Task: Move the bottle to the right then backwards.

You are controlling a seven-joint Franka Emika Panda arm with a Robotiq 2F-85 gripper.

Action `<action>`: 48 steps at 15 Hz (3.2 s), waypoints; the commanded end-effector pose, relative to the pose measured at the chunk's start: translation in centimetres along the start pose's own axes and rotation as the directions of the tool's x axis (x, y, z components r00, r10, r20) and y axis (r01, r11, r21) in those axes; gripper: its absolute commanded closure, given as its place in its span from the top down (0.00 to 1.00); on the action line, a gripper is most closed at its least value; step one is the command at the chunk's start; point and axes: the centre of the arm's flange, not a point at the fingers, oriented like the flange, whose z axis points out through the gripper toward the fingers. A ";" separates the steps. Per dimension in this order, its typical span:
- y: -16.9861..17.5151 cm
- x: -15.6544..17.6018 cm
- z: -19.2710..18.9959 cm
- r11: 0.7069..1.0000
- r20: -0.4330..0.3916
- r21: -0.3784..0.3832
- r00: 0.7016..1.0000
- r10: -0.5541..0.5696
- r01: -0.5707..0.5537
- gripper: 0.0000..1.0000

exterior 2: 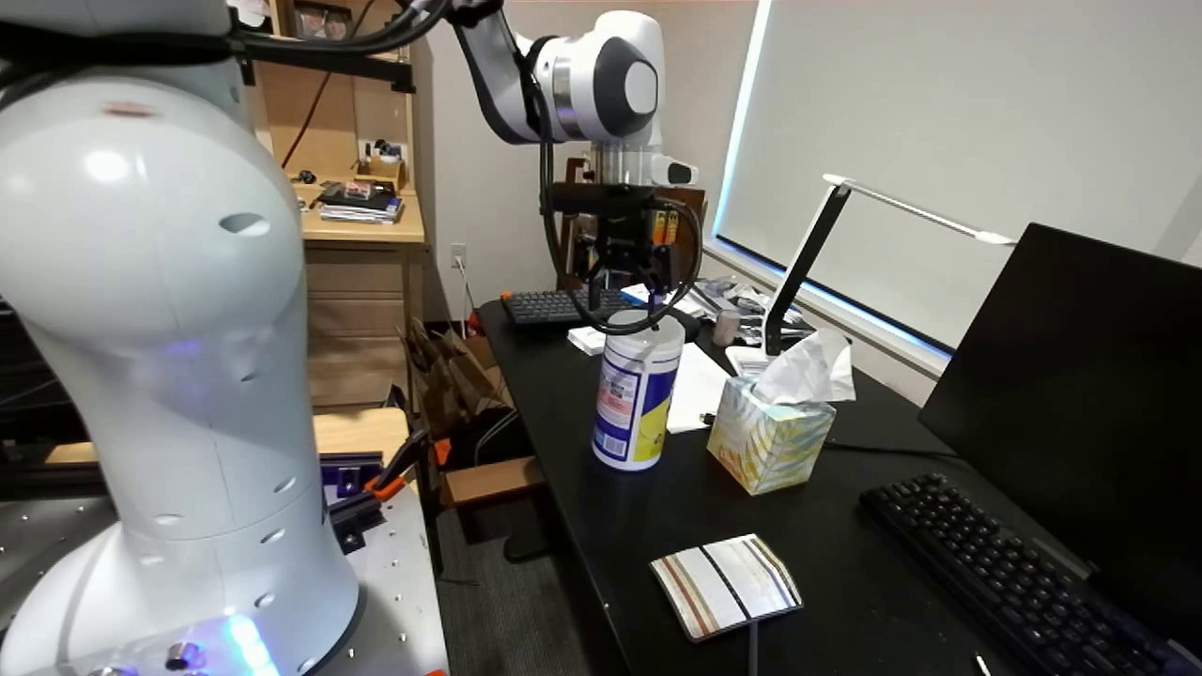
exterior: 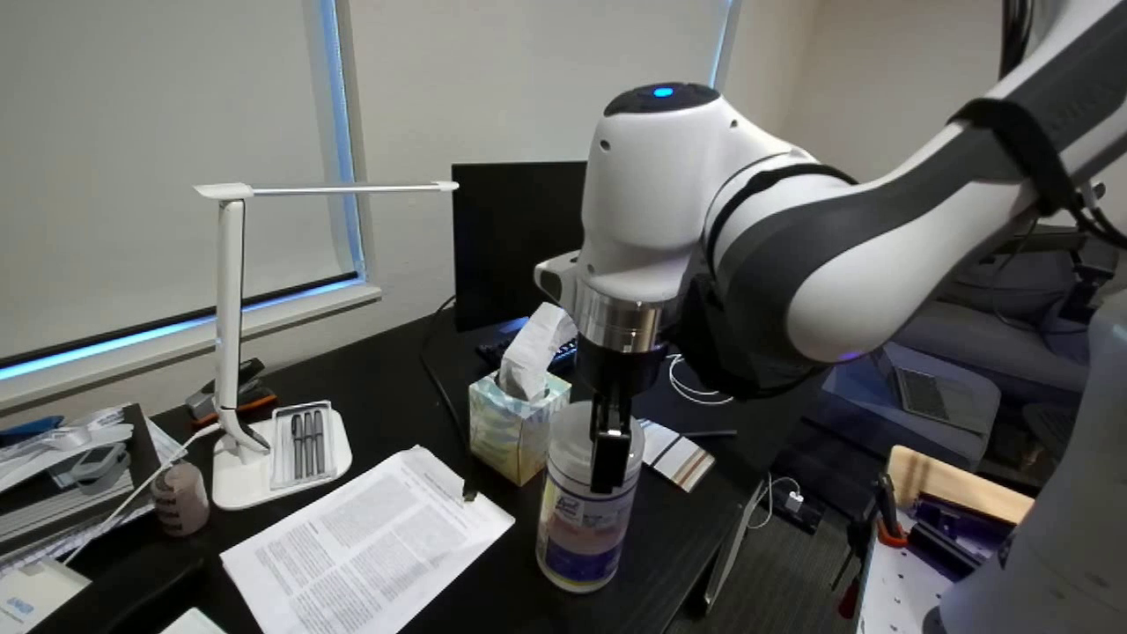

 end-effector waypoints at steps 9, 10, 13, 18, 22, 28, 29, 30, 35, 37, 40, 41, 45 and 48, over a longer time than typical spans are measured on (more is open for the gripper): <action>-5.4 6.1 -0.1 0.842 -0.031 0.010 0.842 -0.539 0.540 1.00; -5.2 6.7 0.6 0.815 -0.019 0.017 0.815 -0.579 0.579 1.00; -3.2 8.4 3.9 0.751 0.092 0.039 0.746 -0.660 0.659 1.00; -0.1 9.0 6.2 0.696 0.199 0.041 0.677 -0.709 0.717 1.00; 1.1 8.1 7.2 0.696 0.239 0.059 0.666 -0.706 0.716 1.00; 3.7 4.5 9.9 0.763 0.354 0.131 0.689 -0.632 0.633 1.00; 4.6 4.0 10.3 0.780 0.351 0.146 0.705 -0.616 0.609 1.00; 5.2 3.6 10.7 0.790 0.355 0.153 0.713 -0.604 0.594 1.00; 8.1 2.0 11.8 0.842 0.373 0.160 0.758 -0.535 0.515 1.00; 8.7 1.8 11.8 0.847 0.376 0.158 0.762 -0.527 0.507 1.00; 8.9 1.8 11.8 0.848 0.374 0.156 0.765 -0.525 0.506 1.00; 8.8 1.7 11.7 0.847 0.370 0.157 0.765 -0.527 0.507 1.00; 7.2 2.4 9.6 0.844 0.294 0.201 0.792 -0.535 0.496 1.00; 6.0 2.9 6.2 0.874 0.227 0.235 0.850 -0.475 0.425 1.00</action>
